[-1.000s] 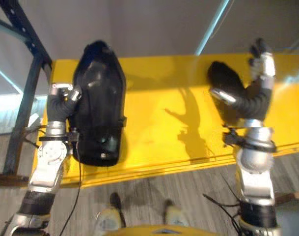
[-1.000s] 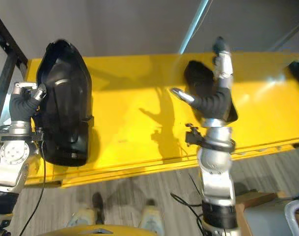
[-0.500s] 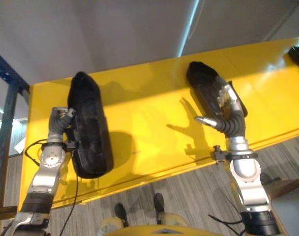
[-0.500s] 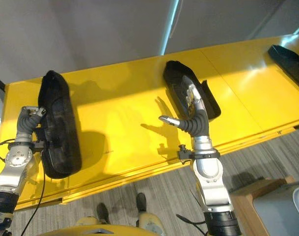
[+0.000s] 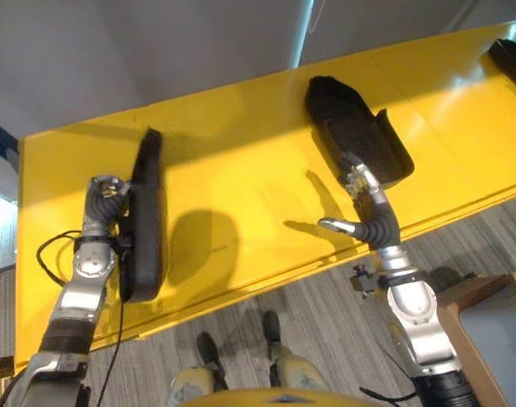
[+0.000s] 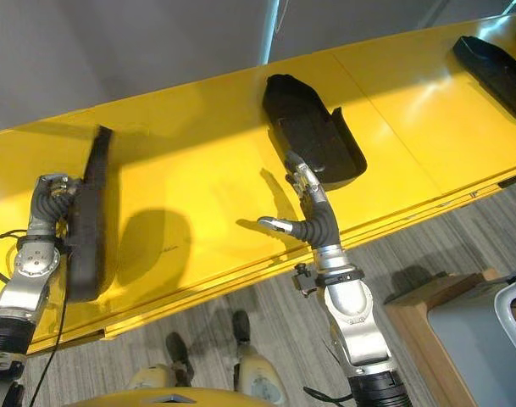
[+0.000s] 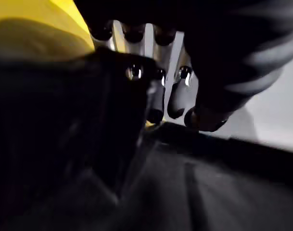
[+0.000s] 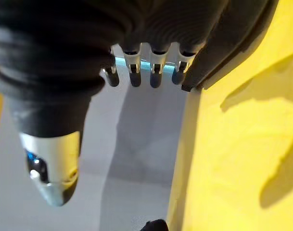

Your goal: Move parts from the plastic box to the shelf.

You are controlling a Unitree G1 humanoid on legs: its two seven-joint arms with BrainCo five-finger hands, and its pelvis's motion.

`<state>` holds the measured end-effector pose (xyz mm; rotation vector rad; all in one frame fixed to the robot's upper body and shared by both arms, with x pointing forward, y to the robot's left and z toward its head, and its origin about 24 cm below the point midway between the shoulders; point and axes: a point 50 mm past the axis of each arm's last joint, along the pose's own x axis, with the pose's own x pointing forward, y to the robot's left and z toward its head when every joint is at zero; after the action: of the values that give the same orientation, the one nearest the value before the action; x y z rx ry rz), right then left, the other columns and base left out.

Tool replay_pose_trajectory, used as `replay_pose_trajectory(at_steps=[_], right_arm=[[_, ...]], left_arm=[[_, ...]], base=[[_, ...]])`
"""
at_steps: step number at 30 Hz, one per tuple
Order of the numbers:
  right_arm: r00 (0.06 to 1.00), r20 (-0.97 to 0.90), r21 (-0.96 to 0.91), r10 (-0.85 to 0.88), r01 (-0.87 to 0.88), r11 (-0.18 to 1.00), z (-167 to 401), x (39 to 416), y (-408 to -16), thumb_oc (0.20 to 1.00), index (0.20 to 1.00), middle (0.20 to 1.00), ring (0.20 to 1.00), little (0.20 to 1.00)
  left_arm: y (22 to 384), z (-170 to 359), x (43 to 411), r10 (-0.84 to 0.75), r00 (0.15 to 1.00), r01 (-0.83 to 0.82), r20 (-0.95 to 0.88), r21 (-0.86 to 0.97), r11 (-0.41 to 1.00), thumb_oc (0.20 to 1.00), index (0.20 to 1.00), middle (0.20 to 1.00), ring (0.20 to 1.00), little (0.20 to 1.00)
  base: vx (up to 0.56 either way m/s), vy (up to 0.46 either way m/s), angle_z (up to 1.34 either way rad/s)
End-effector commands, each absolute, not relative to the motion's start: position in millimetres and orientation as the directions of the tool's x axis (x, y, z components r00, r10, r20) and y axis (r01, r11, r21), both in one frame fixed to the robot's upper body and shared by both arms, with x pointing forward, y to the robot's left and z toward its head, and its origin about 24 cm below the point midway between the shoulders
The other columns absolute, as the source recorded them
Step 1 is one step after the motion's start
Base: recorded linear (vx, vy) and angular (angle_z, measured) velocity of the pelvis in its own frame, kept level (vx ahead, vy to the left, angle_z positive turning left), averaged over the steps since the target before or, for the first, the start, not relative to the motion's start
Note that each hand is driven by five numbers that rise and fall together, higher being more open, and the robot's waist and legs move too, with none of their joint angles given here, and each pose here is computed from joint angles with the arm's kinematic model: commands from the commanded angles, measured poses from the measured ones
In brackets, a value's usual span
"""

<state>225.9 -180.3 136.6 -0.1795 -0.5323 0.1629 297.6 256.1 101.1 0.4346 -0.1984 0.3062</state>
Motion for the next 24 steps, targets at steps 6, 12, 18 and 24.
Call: replay_pose_trajectory(at_steps=[6, 12, 18, 24], right_arm=[[0.769, 0.615, -0.199, 0.174, -0.062, 0.978, 165.4, 225.2, -182.6, 1.0, 1.0, 1.0, 1.0, 1.0], [0.775, 0.611, -0.215, 0.163, -0.036, 0.976, 165.7, 224.7, -184.5, 1.0, 1.0, 1.0, 1.0, 1.0], [0.765, 0.613, -0.259, 0.196, -0.039, 0.965, 170.0, 226.0, -185.3, 1.0, 1.0, 1.0, 1.0, 1.0], [0.764, 0.602, -0.292, 0.23, -0.057, 0.955, 171.3, 227.8, -185.7, 1.0, 1.0, 1.0, 1.0, 1.0]], left_arm=[[250.6, 101.2, 307.2, 0.301, 0.919, -0.373, 0.254, 0.319, 0.871, 1.0, 1.0, 1.0, 1.0, 1.0], [245.9, 90.2, 295.0, 0.312, 0.924, -0.357, 0.22, 0.203, 0.912, 1.0, 1.0, 1.0, 1.0, 1.0], [256.1, 105.8, 280.4, 0.268, 0.919, -0.325, 0.29, 0.17, 0.93, 1.0, 1.0, 1.0, 1.0, 1.0], [265.3, 135.4, 268.9, 0.236, 0.88, -0.307, 0.412, 0.112, 0.945, 1.0, 1.0, 1.0, 1.0, 1.0]], base=[[-0.01, -0.016, 0.0], [-0.01, -0.054, 0.0], [0.01, -0.07, -0.02], [-0.01, -0.058, 0.02]])
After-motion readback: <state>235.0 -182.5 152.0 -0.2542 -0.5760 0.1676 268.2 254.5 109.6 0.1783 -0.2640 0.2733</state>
